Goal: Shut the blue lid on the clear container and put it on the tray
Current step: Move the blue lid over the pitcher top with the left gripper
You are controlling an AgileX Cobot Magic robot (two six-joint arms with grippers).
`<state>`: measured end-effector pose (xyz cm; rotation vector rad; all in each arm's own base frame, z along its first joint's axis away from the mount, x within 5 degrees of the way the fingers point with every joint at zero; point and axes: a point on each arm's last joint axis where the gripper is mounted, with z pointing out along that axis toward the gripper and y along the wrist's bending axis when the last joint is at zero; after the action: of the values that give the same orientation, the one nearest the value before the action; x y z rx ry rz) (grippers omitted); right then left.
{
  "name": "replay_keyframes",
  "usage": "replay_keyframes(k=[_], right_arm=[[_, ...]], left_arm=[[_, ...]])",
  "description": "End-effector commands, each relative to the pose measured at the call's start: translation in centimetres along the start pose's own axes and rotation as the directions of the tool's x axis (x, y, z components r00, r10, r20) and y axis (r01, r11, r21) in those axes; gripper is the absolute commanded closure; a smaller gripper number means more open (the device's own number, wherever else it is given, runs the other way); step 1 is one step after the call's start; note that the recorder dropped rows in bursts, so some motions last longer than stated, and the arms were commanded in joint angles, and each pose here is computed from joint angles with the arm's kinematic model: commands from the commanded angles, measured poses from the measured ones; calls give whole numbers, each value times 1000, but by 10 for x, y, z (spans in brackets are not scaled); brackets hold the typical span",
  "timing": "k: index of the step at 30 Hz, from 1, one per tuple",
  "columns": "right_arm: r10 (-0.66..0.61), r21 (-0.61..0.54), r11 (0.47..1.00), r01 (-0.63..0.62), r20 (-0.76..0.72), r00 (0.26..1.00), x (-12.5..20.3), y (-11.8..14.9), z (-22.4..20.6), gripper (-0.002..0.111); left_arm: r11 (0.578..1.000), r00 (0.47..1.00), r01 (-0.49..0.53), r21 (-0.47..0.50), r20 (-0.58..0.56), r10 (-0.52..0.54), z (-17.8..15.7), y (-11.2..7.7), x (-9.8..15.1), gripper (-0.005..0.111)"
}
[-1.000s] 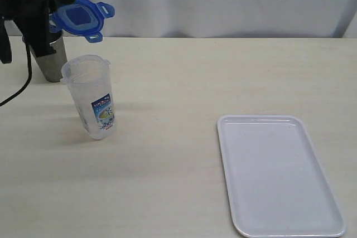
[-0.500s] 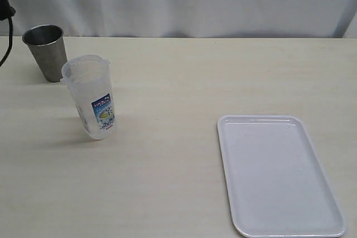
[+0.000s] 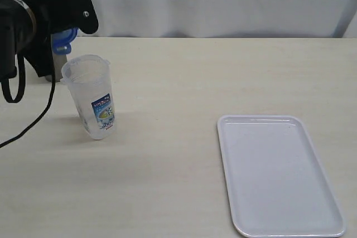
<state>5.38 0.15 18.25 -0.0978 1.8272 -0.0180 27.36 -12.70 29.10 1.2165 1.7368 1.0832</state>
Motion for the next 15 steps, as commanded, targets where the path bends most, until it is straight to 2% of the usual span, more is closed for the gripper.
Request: replay_keyframes(k=[1,9,15], right_arm=[[-5,0,1000,5,5,1000,0,0,0,104],[-5,0,1000,5,5,1000,0,0,0,104],[-5,0,1000,5,5,1000,0,0,0,104]], left_arm=[[998,999,32,46,-21,-31,-2,-7,2,107],[985,993,97,146,48,-105,-2,-16,-6,107],[986,994,94,141,34,-100,-2,-15,-4,107]])
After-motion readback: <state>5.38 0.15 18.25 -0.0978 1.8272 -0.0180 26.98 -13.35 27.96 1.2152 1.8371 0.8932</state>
